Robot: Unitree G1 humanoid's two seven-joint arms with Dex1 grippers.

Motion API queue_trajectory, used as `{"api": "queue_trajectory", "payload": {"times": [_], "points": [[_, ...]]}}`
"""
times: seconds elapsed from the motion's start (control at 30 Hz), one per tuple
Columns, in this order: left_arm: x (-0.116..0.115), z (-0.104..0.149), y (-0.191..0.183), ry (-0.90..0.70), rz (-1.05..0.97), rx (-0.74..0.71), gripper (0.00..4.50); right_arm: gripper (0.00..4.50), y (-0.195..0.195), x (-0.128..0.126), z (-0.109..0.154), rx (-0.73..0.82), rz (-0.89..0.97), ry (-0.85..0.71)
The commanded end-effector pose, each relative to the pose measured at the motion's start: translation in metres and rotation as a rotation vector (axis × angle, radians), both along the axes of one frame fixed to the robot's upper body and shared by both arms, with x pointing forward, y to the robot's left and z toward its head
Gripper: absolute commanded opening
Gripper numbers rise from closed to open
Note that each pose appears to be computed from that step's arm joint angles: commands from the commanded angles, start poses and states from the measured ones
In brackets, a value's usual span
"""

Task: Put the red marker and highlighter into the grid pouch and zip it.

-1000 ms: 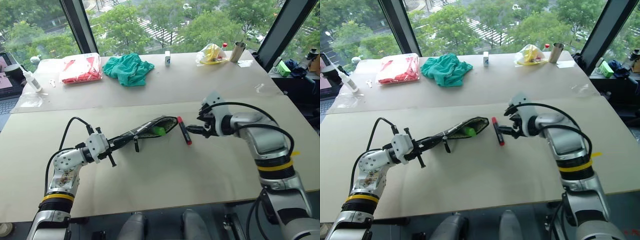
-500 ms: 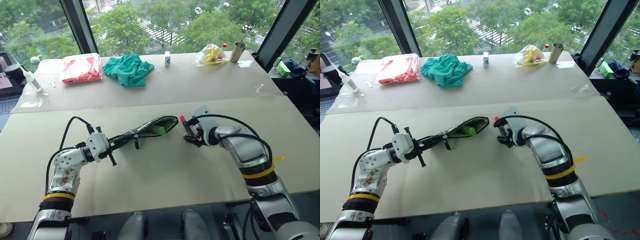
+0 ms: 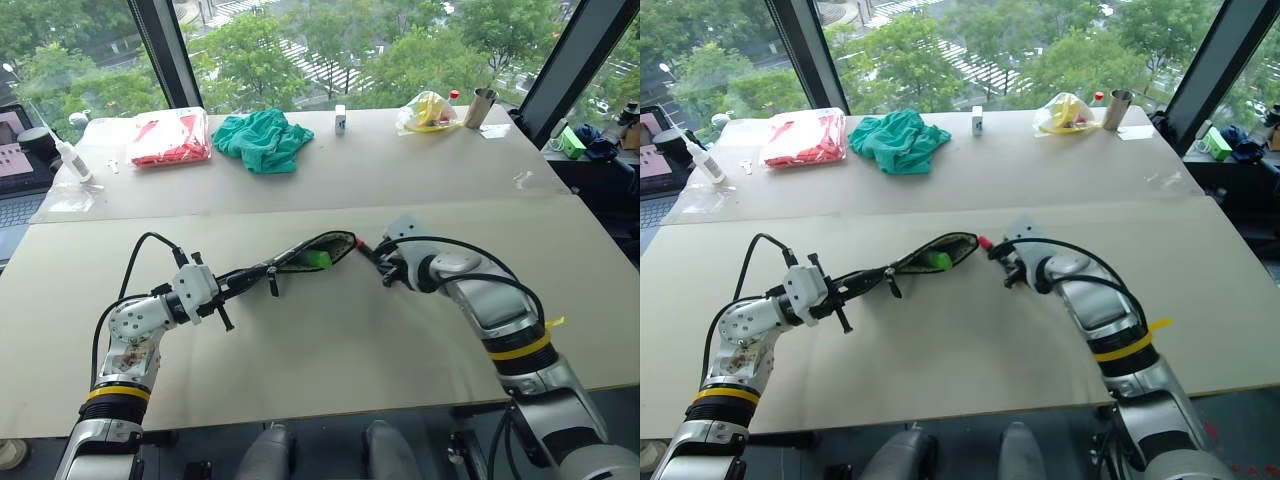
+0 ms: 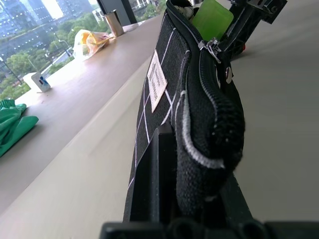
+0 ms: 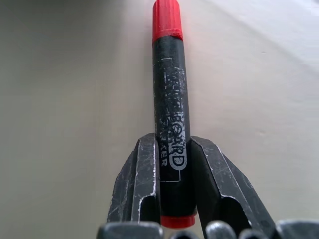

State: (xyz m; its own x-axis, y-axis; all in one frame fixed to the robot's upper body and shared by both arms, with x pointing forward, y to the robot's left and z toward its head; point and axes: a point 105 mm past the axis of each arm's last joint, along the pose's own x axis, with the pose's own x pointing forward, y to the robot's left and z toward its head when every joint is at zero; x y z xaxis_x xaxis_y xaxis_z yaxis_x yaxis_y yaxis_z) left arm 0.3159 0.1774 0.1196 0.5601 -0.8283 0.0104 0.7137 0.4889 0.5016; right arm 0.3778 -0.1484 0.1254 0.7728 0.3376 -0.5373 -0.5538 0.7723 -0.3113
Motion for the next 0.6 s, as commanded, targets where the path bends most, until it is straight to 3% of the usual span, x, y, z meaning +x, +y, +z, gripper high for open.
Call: {"api": "queue_trajectory", "payload": {"times": [0.03, 0.17, 0.33, 0.43, 0.6], "points": [[0.000, 0.010, -0.002, -0.043, -0.014, 0.015, 0.00, 0.52, 0.010, -0.016, 0.083, 0.082, 0.282, -0.201], [0.001, 0.009, -0.002, -0.041, -0.019, 0.023, 0.00, 0.52, 0.030, -0.089, 0.107, 0.061, 0.731, -0.159], [-0.001, 0.004, -0.005, -0.035, -0.031, 0.037, 0.00, 0.52, 0.056, -0.126, 0.103, 0.080, 0.922, -0.073], [-0.002, 0.000, -0.007, -0.031, -0.046, 0.058, 0.00, 0.52, 0.070, -0.126, 0.077, 0.008, 0.937, -0.003], [-0.003, -0.001, -0.010, -0.034, -0.058, 0.067, 0.00, 0.52, 0.075, -0.091, 0.049, -0.136, 0.797, 0.020]]}}
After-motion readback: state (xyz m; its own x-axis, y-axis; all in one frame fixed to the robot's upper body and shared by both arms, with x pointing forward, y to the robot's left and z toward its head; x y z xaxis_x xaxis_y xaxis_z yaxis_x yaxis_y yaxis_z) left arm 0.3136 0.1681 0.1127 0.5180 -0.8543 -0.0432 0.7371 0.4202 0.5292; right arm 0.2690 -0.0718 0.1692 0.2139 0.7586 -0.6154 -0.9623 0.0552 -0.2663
